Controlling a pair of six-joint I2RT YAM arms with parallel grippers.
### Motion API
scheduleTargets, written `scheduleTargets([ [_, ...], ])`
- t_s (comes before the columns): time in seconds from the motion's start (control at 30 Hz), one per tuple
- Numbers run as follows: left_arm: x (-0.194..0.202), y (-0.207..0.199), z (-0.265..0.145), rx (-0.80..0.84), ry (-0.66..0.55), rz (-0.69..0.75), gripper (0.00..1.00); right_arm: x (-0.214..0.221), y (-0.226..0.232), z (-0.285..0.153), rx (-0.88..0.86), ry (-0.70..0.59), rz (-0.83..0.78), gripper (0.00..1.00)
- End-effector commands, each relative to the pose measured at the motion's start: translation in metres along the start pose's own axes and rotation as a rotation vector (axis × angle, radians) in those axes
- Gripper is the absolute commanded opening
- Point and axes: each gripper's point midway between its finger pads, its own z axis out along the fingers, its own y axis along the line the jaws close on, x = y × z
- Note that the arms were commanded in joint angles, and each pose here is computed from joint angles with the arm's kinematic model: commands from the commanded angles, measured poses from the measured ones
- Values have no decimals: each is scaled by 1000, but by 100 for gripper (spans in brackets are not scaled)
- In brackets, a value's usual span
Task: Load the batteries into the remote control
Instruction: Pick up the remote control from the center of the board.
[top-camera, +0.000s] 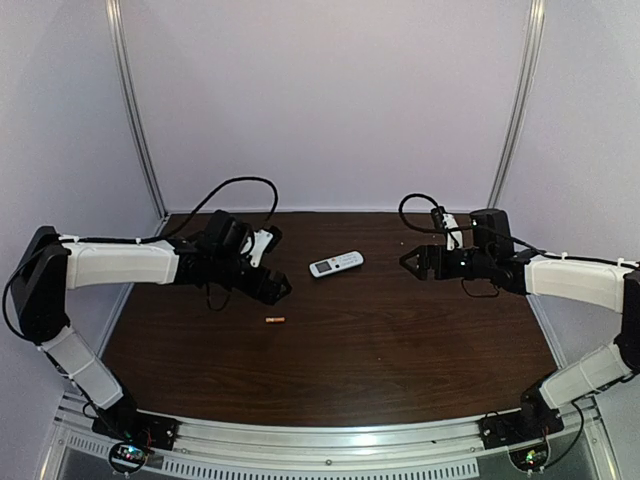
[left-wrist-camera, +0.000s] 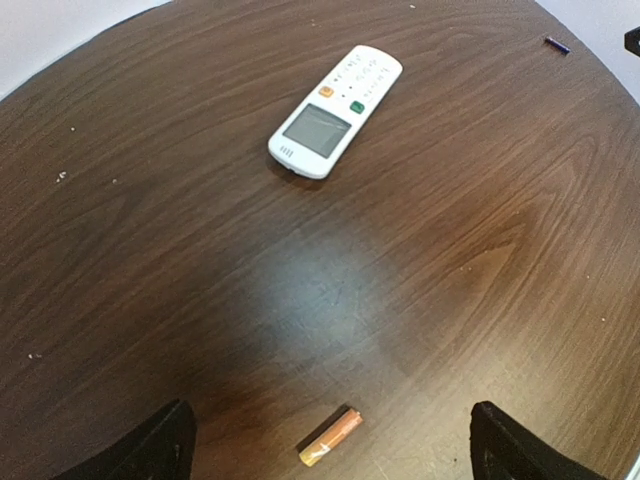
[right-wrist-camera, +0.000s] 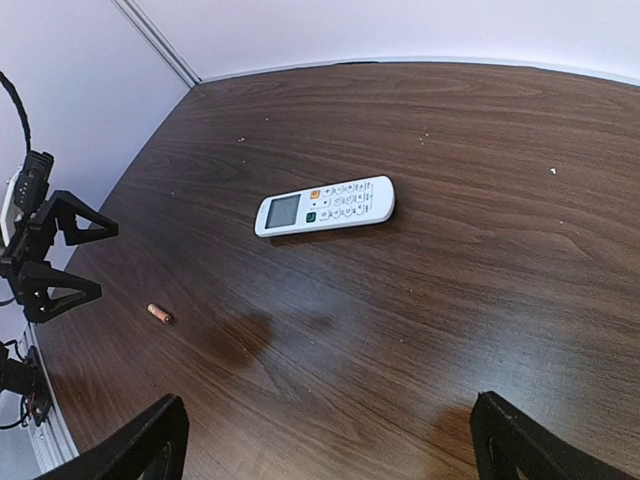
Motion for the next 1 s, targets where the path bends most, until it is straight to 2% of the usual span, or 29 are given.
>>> scheduleTargets([
  [0.0, -34, 2, 8, -34, -72, 83, 97, 7, -2, 3, 15, 17, -8, 100],
  [0.13, -57, -1, 23, -27, -82, 176, 97, 6, -1, 2, 12, 13, -3, 100],
  [0.27, -74, -16, 44, 59, -77, 246, 97, 6, -3, 0, 21, 12, 0, 100],
  [0.43, -80, -18, 78, 87, -35, 383, 97, 7, -3, -4, 23, 15, 4, 100],
  [0.7, -93, -7, 117, 145, -22, 420, 97, 10, -5, -10, 23, 17, -1, 100],
  [0.97, -88, -1, 158, 167, 32, 450, 96, 12, -5, -15, 28, 29, -2, 100],
])
